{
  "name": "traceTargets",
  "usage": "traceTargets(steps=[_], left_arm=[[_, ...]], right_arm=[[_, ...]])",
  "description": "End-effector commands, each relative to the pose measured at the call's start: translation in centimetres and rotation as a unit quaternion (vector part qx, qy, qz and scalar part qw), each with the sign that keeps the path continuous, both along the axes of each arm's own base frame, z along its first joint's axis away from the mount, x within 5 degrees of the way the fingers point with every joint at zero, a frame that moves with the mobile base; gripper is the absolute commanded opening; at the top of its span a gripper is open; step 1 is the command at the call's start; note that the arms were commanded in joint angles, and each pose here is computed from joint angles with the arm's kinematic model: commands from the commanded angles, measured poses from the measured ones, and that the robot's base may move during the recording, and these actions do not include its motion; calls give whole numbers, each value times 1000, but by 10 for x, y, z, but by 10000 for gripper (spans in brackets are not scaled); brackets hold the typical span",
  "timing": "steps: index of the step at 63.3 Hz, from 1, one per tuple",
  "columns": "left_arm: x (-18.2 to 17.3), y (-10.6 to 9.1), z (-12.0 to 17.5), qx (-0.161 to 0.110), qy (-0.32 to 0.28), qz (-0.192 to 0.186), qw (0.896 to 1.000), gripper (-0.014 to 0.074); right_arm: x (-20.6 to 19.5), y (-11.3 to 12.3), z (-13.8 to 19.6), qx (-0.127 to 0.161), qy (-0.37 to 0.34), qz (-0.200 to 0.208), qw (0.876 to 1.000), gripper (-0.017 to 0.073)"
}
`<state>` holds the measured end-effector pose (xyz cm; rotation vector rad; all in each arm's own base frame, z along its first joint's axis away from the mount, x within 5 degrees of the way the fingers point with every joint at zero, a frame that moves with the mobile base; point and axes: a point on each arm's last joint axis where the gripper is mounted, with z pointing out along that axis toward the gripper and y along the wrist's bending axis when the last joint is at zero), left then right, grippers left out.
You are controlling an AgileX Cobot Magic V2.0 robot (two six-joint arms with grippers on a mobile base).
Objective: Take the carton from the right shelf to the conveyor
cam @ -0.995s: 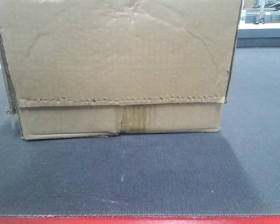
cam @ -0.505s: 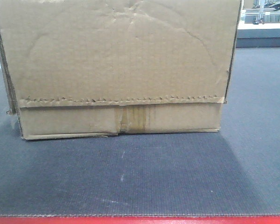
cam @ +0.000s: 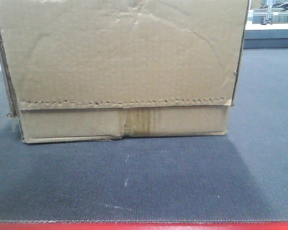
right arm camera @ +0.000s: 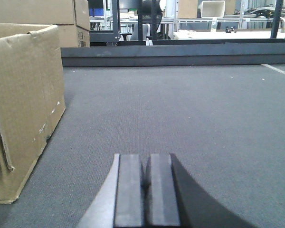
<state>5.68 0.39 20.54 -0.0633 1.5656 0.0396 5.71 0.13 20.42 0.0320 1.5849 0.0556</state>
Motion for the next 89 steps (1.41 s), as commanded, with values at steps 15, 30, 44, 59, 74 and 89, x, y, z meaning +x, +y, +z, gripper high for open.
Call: traceTargets(steps=[15,30,44,59,74,89], left_arm=[[-1,0,2,0,-12,1,1000,11],[-1,0,2,0,-12,1,1000,11],[-1,0,2,0,-12,1,1000,11],[-1,0,2,0,-12,1,1000,11],[-1,0,2,0,-12,1,1000,11],[-1,0,2,0,-12,1,1000,11]], right_arm=[[-1,-1,5,-3,-27,-5,1000,-69],[-1,-1,5,-3,-27,-5,1000,-69],[-1,-1,5,-3,-27,-5,1000,-69],[-1,-1,5,-3,-27,-5,1000,-69],[-1,-1,5,-3,-27,-5,1000,-69],[-1,-1,5,-3,-27,-5,1000,-69]])
